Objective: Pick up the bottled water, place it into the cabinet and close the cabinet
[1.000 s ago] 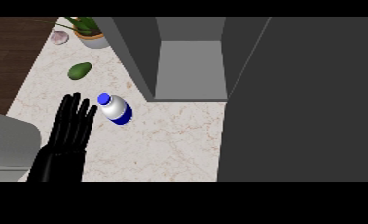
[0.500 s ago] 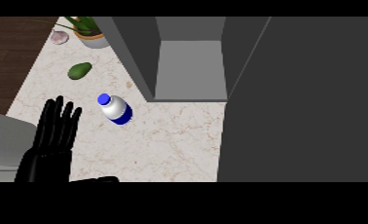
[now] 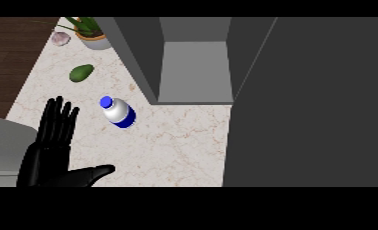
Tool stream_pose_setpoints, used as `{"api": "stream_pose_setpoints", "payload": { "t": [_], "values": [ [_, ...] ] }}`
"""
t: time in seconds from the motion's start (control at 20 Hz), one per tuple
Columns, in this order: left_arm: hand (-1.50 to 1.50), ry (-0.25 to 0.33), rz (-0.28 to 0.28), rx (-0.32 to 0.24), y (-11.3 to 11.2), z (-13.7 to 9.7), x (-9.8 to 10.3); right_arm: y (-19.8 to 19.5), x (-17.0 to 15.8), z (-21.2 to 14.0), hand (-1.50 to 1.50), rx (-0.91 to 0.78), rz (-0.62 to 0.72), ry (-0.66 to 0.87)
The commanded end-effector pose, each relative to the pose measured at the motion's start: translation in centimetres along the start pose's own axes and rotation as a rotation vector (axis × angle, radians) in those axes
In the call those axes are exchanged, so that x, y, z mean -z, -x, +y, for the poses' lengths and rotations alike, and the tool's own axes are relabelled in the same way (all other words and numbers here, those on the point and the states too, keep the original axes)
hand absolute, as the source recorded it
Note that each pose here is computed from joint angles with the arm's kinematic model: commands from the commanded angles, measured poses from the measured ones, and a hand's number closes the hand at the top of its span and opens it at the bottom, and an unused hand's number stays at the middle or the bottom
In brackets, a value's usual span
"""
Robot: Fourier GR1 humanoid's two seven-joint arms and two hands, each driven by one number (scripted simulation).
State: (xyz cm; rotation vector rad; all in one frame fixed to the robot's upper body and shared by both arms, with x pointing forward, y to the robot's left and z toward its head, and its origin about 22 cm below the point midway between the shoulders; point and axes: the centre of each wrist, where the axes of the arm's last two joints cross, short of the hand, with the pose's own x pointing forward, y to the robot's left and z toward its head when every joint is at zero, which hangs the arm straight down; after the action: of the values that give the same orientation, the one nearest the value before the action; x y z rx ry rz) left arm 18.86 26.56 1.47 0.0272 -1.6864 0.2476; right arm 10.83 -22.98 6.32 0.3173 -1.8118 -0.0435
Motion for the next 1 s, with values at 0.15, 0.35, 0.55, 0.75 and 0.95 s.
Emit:
{"api": "stream_pose_setpoints", "payload": {
  "t": [0.15,0.35,0.55,0.75,0.95],
  "values": [
    [-1.50,-0.007,0.038,0.048,2.5,3.0,1.7,-1.5,-0.8,0.9,-1.50,0.010,0.003,-0.019],
    [-1.50,-0.005,0.055,0.057,4.9,3.0,3.9,-0.8,-1.3,0.2,-1.50,0.004,-0.022,-0.012],
    [-1.50,-0.007,0.119,0.024,5.8,5.2,4.5,1.0,0.5,0.4,-1.50,0.014,-0.010,-0.020],
    [-1.50,-0.055,0.148,0.003,8.0,4.6,6.1,-0.6,-3.0,0.8,-1.50,0.020,-0.006,-0.027],
    [-1.50,-0.076,0.163,-0.040,10.5,7.7,5.7,-0.6,-1.9,0.4,-1.50,0.036,-0.010,-0.038]
  ]
}}
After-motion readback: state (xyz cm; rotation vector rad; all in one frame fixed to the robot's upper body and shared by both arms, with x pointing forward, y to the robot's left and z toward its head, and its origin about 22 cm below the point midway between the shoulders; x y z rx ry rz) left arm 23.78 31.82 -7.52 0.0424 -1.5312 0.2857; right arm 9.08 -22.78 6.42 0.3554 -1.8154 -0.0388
